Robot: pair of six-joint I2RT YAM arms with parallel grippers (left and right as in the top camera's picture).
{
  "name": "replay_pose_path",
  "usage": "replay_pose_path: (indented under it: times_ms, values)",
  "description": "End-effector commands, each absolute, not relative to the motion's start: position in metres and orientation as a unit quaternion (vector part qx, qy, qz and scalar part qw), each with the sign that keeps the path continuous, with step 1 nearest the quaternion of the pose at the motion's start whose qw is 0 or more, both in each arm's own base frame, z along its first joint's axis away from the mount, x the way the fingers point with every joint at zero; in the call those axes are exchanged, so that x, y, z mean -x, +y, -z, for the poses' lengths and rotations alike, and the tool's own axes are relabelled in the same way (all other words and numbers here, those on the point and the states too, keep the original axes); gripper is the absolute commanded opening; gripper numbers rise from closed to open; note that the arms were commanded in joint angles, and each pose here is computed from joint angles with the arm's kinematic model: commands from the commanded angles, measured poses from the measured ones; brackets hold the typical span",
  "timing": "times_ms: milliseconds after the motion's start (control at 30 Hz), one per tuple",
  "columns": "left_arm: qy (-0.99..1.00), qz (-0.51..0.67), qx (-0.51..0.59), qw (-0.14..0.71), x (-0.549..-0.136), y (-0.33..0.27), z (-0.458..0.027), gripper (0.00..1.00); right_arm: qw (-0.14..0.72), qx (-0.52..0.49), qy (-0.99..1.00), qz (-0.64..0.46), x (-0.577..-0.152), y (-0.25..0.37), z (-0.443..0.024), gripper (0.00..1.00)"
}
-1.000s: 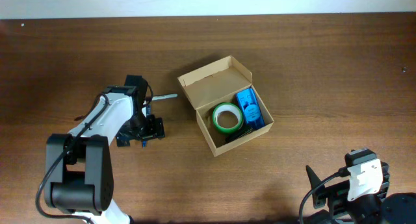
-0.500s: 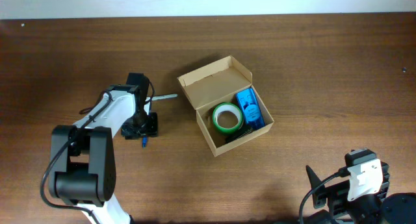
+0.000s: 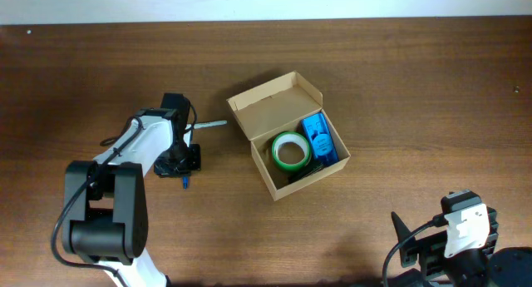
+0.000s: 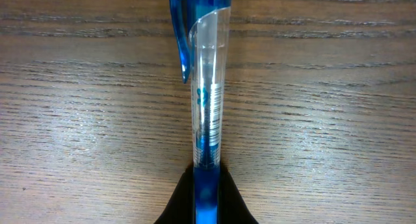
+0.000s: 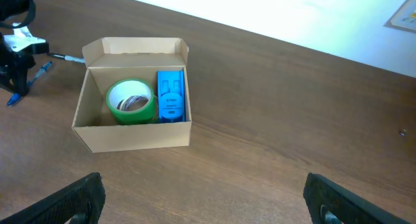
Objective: Pack container
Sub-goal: 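Lift the blue pen into the box and release it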
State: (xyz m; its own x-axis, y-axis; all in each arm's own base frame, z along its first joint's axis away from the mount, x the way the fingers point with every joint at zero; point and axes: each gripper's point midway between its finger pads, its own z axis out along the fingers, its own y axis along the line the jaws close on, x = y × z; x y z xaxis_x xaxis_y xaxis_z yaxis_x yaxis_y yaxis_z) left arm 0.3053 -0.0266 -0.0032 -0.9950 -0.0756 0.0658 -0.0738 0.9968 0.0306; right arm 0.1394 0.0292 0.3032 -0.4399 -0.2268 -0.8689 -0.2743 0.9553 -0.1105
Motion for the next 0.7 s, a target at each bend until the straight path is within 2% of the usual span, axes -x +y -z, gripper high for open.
replay_pose_path:
  times_ms: [0,133,200,300,667]
  values:
    - [-0.999,-0.001,-0.047,0.006,-0.317,-0.031,-0.006,0.02,0.509,0.136,0.849,-0.017,-0.141,0.026,-0.304,0.99]
    - [-0.998,-0.009,-0.048,-0.044,-0.326,-0.033,-0.036,0.02,0.509,0.136,0.849,-0.017,-0.141,0.026,-0.304,0.99]
    - [-0.994,-0.021,-0.04,-0.1,-0.332,-0.041,-0.072,0.02,0.51,0.136,0.849,-0.017,-0.141,0.026,-0.304,0.99]
    - [-0.99,-0.03,-0.019,-0.139,-0.333,-0.055,-0.098,0.02,0.509,0.136,0.849,-0.017,-0.141,0.026,-0.304,0.99]
    - [-0.961,-0.03,0.163,-0.223,-0.339,-0.182,-0.154,0.02,0.51,0.136,0.849,-0.017,-0.141,0.026,-0.304,0.99]
